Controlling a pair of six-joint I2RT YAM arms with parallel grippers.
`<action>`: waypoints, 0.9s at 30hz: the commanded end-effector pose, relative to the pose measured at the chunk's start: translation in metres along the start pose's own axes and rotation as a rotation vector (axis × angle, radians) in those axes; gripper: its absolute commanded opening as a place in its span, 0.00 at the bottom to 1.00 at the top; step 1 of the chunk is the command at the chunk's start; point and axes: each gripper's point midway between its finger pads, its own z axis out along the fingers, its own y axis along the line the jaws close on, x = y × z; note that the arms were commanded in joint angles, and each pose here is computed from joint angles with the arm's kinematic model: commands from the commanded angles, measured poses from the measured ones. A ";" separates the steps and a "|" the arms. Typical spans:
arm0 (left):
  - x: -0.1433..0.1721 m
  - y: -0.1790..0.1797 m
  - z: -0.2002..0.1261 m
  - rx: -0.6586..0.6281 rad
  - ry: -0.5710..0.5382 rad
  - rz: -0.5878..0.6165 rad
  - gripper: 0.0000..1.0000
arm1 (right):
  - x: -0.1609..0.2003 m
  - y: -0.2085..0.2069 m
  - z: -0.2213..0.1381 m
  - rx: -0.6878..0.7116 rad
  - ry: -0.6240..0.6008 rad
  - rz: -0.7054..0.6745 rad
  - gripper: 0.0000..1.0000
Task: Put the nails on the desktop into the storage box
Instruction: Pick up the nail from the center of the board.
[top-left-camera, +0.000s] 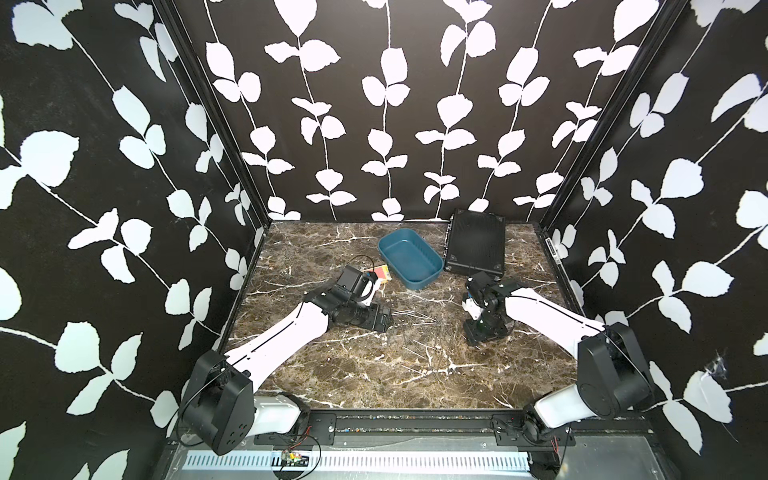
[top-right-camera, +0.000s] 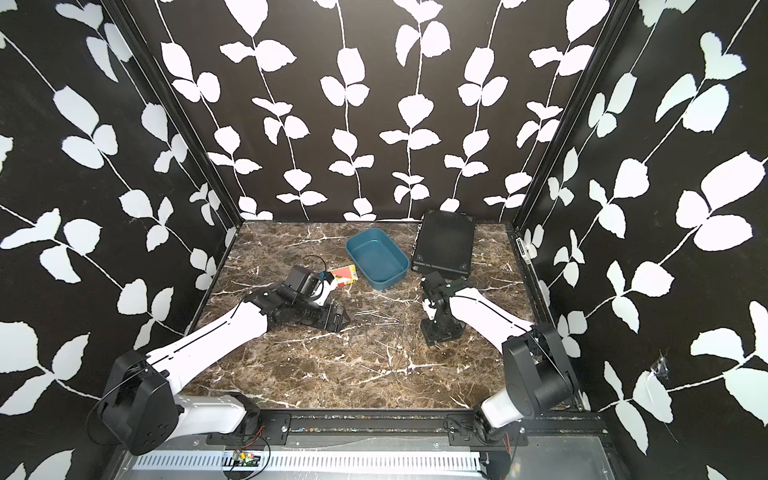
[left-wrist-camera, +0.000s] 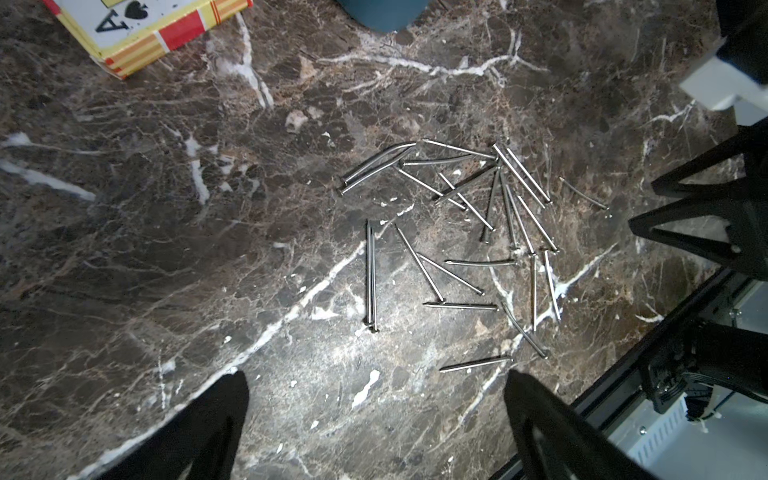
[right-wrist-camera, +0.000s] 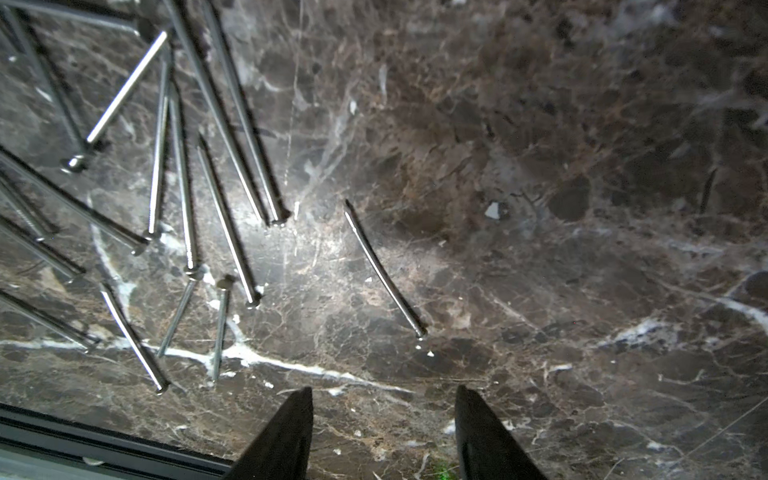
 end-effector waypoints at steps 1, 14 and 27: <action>0.003 -0.001 -0.007 -0.008 -0.011 -0.012 0.99 | 0.006 -0.003 0.013 0.036 0.017 0.012 0.56; 0.006 0.001 -0.017 -0.028 -0.011 0.002 0.98 | -0.006 -0.007 0.040 0.075 0.052 0.013 0.51; 0.005 0.004 -0.022 -0.056 -0.018 0.014 0.99 | -0.002 -0.013 0.057 0.136 0.084 0.004 0.24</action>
